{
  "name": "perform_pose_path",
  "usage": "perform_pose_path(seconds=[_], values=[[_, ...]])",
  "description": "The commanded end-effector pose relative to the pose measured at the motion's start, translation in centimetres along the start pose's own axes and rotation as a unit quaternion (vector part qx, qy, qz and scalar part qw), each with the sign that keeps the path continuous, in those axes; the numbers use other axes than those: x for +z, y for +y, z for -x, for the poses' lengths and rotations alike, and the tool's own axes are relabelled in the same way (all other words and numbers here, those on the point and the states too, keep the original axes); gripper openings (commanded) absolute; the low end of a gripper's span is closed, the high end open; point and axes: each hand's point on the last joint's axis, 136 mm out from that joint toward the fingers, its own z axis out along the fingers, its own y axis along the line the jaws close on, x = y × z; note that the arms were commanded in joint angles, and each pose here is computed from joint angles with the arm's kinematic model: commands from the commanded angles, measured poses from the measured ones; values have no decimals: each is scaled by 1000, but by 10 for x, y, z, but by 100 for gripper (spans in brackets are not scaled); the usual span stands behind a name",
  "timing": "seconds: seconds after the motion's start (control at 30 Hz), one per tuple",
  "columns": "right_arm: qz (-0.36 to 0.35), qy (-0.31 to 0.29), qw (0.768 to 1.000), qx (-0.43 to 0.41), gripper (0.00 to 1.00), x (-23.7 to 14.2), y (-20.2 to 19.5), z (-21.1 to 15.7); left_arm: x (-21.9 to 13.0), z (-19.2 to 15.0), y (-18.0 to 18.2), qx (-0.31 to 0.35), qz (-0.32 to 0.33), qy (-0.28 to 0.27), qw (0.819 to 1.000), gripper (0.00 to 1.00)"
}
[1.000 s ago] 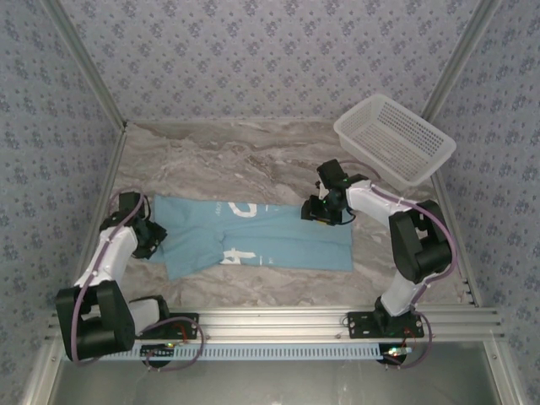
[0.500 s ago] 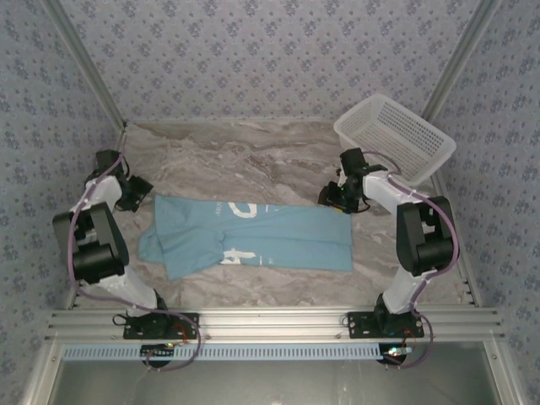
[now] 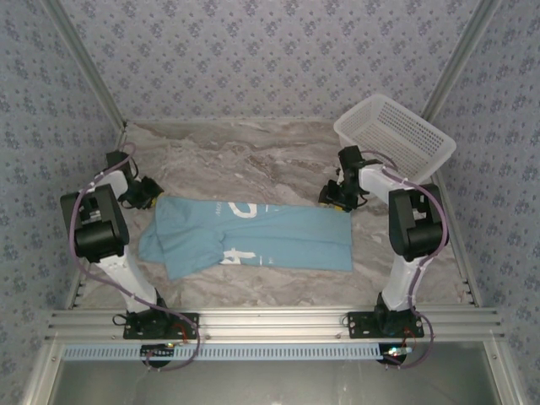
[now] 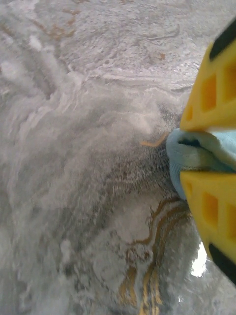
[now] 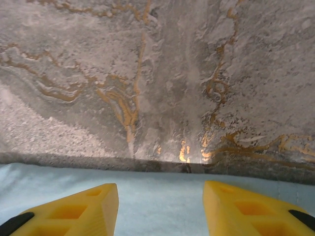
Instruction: Fold and stack the t-shirts
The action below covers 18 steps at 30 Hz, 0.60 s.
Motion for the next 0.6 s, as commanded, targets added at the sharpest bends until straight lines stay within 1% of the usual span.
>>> perform_pose_path(seconds=[0.0,0.03,0.1,0.17,0.3,0.5,0.53,0.57], values=[[-38,19,999,19,50,2,-16,-2,-1,8,-4,15,6,-6,1000,13],[-43,23,999,23,50,3,-19,-2,-2,9,-1,15,16,-7,1000,9],[-59,32,997,31,49,7,-26,-4,-4,13,5,15,32,-13,999,5],[-79,46,995,38,48,11,-34,-7,-7,18,9,12,42,-20,999,4],[-102,49,993,46,44,12,-44,-8,-11,27,19,-8,56,-24,998,1],[-100,41,993,44,43,12,-44,-4,-7,30,24,-23,59,-15,998,0],[-95,35,994,39,43,11,-42,-1,-6,30,23,-25,57,-12,998,1],[-90,30,995,34,43,10,-40,2,-4,30,22,-27,54,-7,998,4]])
